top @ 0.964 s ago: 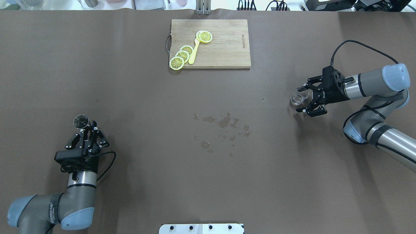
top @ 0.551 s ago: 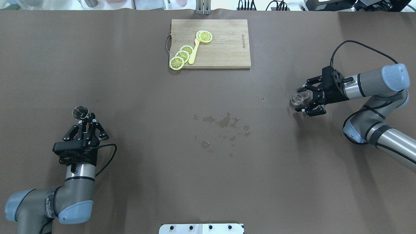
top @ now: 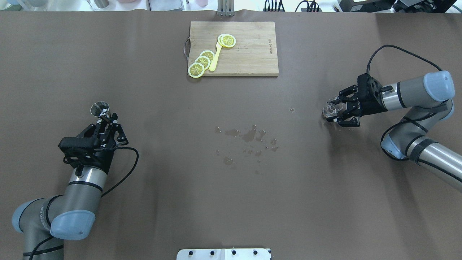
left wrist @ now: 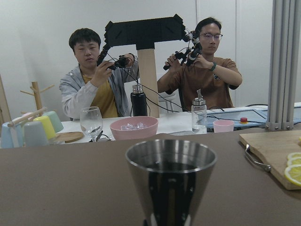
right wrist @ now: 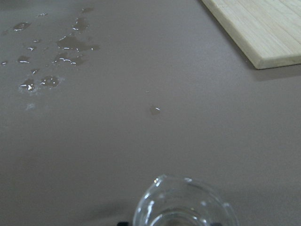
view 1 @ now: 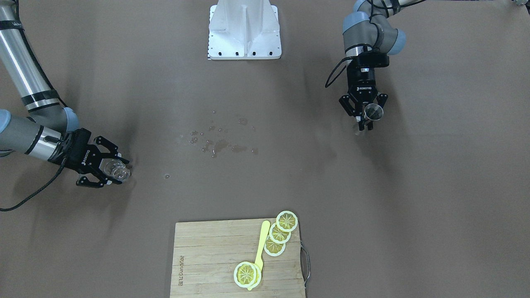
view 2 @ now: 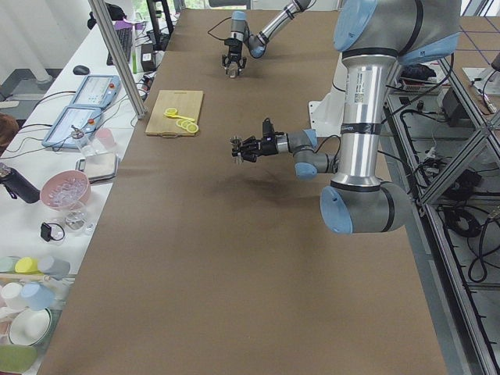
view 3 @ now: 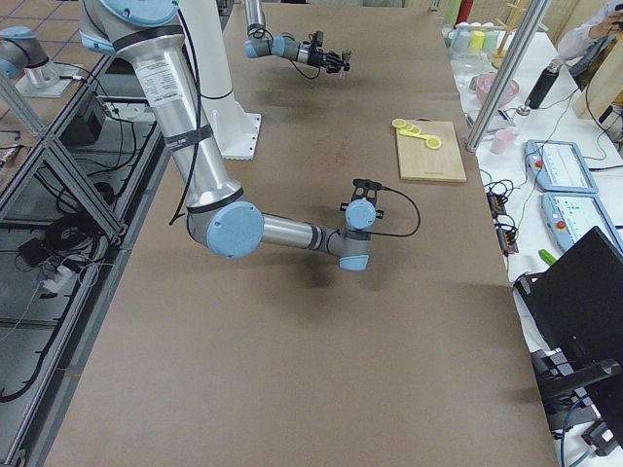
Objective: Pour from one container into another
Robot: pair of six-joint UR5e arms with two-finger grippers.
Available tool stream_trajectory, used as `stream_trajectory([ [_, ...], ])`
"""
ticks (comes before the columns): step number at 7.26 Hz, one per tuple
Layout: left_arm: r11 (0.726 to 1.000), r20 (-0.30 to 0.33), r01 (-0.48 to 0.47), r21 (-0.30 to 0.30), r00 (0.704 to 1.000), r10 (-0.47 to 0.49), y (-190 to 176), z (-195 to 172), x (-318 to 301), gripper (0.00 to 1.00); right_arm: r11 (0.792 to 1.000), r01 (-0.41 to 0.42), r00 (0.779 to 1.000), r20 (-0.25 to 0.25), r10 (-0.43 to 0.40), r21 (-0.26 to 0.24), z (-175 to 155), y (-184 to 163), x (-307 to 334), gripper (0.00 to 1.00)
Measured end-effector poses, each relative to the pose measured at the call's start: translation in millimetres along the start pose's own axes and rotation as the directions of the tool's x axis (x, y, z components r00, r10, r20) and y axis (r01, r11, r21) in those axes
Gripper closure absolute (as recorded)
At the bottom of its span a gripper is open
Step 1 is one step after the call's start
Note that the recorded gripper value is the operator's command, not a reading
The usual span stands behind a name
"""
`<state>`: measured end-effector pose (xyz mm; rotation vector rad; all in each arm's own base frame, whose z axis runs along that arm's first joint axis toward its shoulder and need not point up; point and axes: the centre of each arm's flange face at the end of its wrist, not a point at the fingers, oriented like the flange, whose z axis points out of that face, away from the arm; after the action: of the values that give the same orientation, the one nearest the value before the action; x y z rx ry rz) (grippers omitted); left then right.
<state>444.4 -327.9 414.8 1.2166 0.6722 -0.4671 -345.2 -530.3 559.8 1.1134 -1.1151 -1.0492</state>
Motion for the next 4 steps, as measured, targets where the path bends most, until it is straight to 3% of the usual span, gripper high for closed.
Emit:
stream_trajectory([
  [2,0.994,-0.113,-0.1,-0.049,0.989,0.094,-13,11,32,1.0,1.0,0.002,1.0,0.0,-0.002,0.002,0,-1,0,0.72],
  [3,0.99,-0.173,-0.132,-0.043,0.977,0.122,-18,21,58,1.0,1.0,0.004,1.0,-0.001,-0.004,0.004,-1,-3,0,0.81],
  [4,0.986,-0.221,-0.162,-0.032,0.964,0.151,-27,33,86,1.0,1.0,0.006,1.0,-0.004,-0.006,0.008,-3,-5,2,0.97],
])
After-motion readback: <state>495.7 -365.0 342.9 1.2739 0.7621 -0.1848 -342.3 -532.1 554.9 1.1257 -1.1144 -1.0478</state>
